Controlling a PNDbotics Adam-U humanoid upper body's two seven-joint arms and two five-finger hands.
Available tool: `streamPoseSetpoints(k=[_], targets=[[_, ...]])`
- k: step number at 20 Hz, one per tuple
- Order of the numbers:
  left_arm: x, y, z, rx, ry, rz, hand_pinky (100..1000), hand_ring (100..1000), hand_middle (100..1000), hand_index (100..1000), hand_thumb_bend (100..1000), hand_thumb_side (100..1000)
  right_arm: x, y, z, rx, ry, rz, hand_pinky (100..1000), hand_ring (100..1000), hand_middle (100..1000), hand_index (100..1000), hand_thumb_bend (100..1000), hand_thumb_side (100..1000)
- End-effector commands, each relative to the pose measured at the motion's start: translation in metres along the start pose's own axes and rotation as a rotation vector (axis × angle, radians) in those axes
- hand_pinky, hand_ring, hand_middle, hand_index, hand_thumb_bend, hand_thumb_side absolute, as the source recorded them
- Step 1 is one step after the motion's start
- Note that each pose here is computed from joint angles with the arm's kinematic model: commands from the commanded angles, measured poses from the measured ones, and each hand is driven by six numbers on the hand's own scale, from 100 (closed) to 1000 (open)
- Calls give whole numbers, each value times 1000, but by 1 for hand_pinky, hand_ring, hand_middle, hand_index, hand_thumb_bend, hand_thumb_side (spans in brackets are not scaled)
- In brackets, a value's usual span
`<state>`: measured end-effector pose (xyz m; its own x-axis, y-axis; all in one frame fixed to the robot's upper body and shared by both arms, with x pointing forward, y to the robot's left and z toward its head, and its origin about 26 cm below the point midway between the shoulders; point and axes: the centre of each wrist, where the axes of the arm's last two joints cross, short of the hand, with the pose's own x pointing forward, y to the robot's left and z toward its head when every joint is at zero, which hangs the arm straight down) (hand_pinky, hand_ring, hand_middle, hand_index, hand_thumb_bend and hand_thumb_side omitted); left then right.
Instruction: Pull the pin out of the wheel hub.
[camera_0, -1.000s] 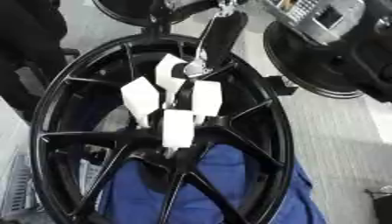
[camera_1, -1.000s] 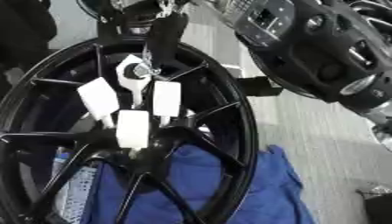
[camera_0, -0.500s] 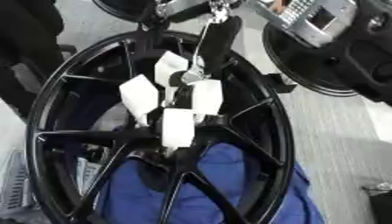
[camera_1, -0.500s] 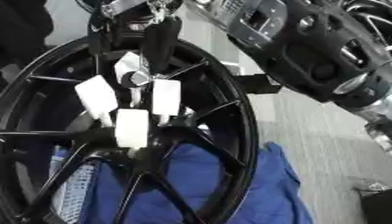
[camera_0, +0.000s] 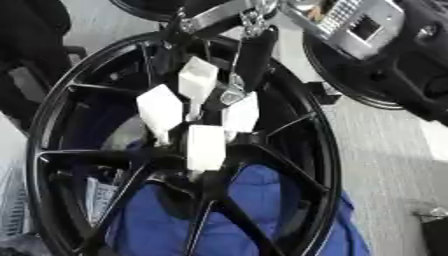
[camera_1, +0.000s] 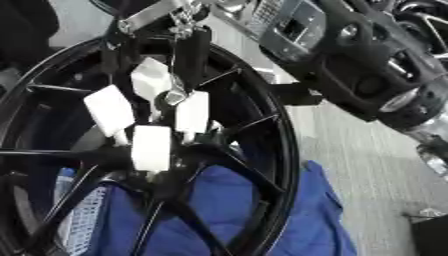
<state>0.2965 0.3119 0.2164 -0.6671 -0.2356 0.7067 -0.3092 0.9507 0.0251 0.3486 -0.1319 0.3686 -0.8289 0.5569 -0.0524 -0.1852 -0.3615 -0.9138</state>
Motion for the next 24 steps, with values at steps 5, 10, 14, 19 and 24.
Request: streamPoseSetpoints(k=[5, 10, 14, 19, 24], targets=[[8, 1, -5, -1, -35, -11, 781, 615, 612, 810, 114, 446, -2, -5, 9, -10, 17, 22, 921, 850, 787, 852, 345, 100], [7, 1, -4, -1, -34, -10, 781, 614, 611, 810, 114, 450, -6, -3, 9, -5, 29, 18, 922, 851, 782, 847, 332, 100], [7, 0, -4, -1, -32, -9, 781, 613, 611, 809, 114, 453, -9, -2, 8, -5, 37, 20, 922, 846, 778, 842, 321, 100], [7, 0, -4, -1, -33, -10, 781, 612, 611, 809, 113, 456, -15, 2, 9, 2, 52, 13, 922, 846, 777, 841, 315, 100], [6, 0, -3, -2, -30, -9, 781, 612, 610, 809, 112, 460, -21, 3, 10, 4, 67, 14, 923, 846, 772, 836, 307, 100]])
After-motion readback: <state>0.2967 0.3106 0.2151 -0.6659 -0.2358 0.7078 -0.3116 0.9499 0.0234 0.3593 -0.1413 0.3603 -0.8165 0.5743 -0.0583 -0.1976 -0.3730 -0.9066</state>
